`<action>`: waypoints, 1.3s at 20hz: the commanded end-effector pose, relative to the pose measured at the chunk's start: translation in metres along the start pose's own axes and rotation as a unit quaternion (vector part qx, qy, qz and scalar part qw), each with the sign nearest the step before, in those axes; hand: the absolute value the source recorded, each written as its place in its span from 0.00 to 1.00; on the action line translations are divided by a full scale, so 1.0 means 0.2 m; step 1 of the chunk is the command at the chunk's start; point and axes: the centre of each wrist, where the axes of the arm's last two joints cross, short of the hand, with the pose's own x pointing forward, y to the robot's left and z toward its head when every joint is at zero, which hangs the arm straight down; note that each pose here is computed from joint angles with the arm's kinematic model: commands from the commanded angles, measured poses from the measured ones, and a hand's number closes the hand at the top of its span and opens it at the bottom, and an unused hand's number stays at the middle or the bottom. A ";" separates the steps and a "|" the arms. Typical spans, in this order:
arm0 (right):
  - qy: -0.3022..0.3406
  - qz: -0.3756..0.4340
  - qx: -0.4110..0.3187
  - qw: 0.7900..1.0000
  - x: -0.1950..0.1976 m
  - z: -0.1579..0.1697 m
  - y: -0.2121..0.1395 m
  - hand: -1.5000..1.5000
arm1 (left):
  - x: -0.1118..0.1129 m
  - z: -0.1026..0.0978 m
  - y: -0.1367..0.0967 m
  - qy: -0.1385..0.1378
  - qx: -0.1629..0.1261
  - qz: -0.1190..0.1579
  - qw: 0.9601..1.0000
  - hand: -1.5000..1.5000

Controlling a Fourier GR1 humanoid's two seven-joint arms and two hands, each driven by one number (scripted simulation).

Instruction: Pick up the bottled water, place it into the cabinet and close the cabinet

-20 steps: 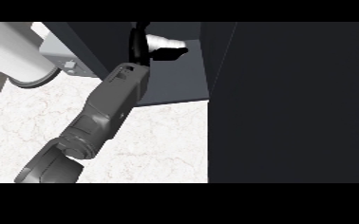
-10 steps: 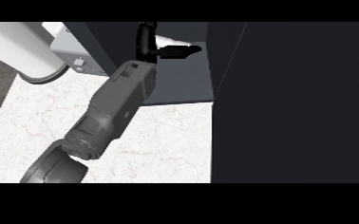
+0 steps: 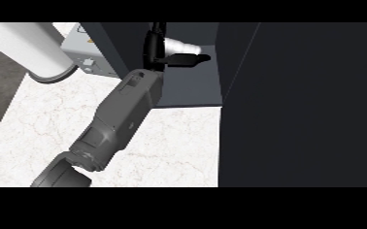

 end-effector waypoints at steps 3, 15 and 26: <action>-0.026 -0.001 -0.002 1.000 0.13 -0.06 0.08 0.00 | -0.06 0.13 0.00 0.009 -0.033 0.047 0.998 0.00; -0.007 0.016 -0.016 1.000 0.04 -0.02 0.03 0.00 | -0.04 0.58 -0.06 0.005 -0.118 0.178 0.977 0.00; 0.004 0.058 0.102 0.993 0.20 -0.02 0.08 1.00 | 0.11 0.87 0.15 0.022 -0.143 0.203 0.968 1.00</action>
